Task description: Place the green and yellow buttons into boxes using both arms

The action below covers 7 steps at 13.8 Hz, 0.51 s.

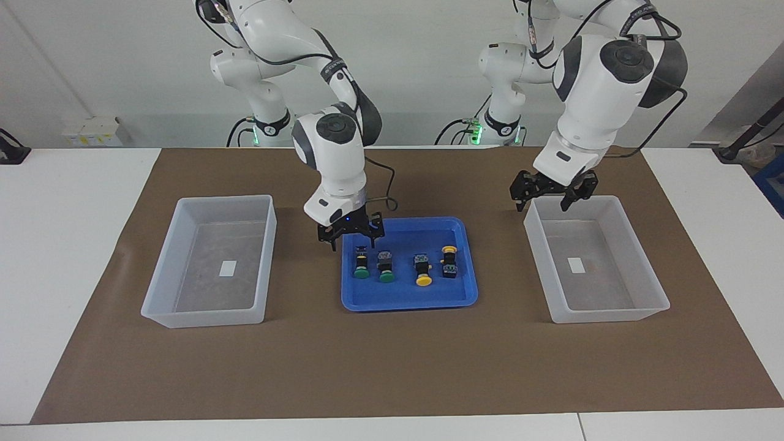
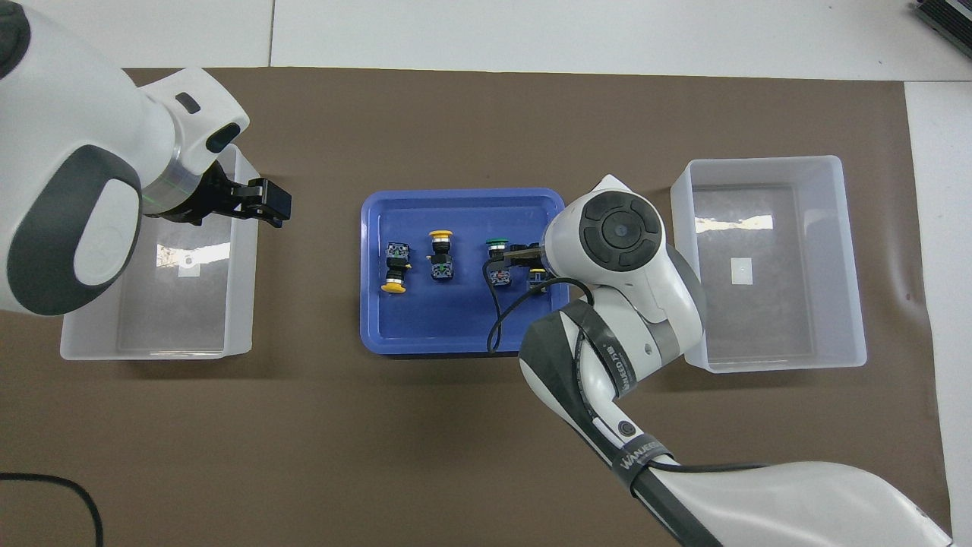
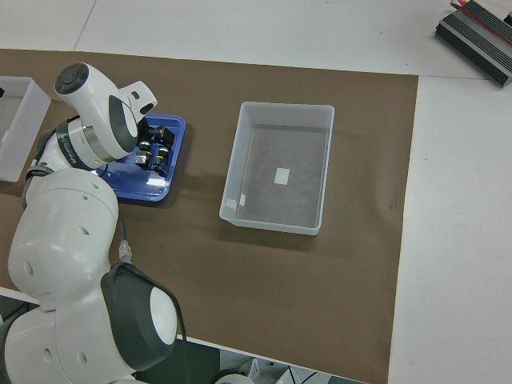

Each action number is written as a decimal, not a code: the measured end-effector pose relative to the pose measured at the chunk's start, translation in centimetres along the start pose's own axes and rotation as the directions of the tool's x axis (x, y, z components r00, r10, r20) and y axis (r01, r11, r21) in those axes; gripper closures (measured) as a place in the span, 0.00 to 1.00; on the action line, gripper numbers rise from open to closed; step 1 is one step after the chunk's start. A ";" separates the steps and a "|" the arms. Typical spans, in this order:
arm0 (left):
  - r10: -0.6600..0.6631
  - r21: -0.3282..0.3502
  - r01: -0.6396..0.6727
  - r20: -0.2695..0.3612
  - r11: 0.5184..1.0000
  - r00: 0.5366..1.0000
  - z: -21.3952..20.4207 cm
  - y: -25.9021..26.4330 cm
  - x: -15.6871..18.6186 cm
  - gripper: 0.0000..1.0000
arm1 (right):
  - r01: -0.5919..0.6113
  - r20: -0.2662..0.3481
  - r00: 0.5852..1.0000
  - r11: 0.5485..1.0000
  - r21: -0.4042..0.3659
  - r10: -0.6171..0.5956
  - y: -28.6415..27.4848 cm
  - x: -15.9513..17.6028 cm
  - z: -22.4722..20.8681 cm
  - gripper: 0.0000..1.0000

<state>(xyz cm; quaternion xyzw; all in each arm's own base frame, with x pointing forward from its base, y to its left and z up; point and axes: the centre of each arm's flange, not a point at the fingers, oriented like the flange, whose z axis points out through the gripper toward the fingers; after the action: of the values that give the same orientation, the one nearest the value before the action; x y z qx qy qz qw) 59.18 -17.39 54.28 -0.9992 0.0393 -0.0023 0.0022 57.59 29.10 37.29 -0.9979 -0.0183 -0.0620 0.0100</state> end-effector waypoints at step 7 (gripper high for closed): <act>-0.010 -0.041 0.008 -0.052 0.999 0.999 7.8 3.0 0.1 0.00 | 0.020 -0.001 1.000 0.999 -0.031 -0.020 -1.7 -0.8 3.4 0.20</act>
<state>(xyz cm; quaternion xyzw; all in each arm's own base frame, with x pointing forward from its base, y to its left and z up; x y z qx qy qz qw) 59.07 -20.36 46.44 -0.9988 0.0349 -0.0275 -0.0191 57.12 30.81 33.85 -0.9976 -0.0272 -0.0632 -0.0061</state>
